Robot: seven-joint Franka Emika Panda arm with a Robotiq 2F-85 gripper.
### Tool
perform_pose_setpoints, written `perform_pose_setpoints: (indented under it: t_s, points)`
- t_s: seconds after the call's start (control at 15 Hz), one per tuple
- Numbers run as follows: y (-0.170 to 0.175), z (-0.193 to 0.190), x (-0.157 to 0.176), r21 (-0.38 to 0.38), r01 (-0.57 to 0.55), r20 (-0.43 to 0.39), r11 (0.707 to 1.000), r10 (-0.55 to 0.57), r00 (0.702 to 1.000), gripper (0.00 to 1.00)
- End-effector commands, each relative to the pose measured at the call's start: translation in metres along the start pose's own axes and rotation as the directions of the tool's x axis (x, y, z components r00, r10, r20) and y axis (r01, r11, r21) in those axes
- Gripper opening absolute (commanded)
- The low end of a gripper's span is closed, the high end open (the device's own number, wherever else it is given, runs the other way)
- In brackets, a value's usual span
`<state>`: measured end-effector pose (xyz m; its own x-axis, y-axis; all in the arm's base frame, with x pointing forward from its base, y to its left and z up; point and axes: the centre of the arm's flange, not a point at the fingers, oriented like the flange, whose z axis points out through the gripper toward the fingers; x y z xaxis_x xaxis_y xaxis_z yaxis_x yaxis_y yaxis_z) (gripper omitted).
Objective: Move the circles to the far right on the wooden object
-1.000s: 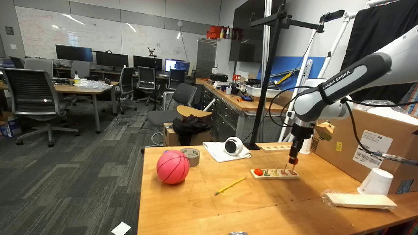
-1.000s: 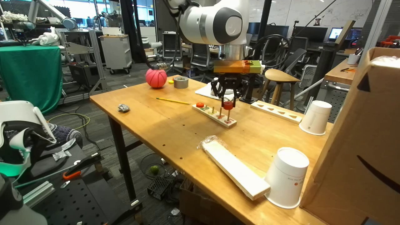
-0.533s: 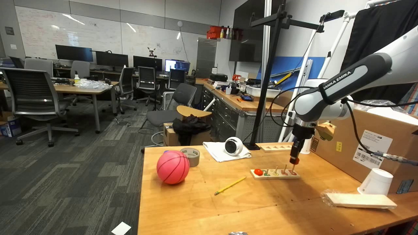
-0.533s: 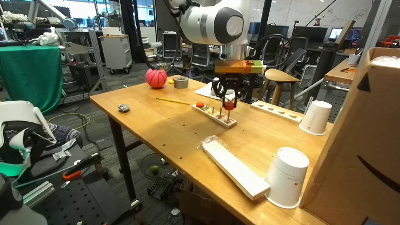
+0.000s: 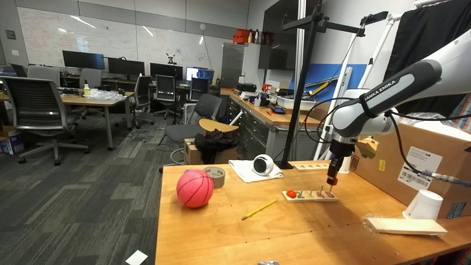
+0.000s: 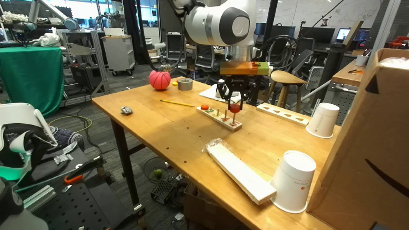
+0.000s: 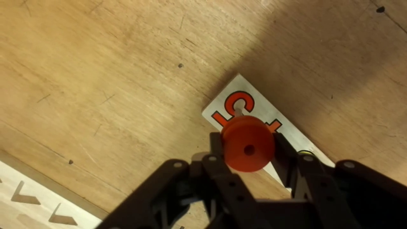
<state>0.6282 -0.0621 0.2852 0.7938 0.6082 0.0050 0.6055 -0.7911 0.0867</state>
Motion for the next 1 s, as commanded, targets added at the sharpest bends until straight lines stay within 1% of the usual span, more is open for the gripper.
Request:
perform_pose_setpoints:
  t_s: [0.0,0.93]
  points:
    - [0.007,0.0095,0.0016,-0.011,0.001,0.005,1.0,-0.001,1.0,0.21]
    - [0.0165,0.0132,-0.004,-0.021,-0.001,0.021,1.0,0.001,1.0,0.21]
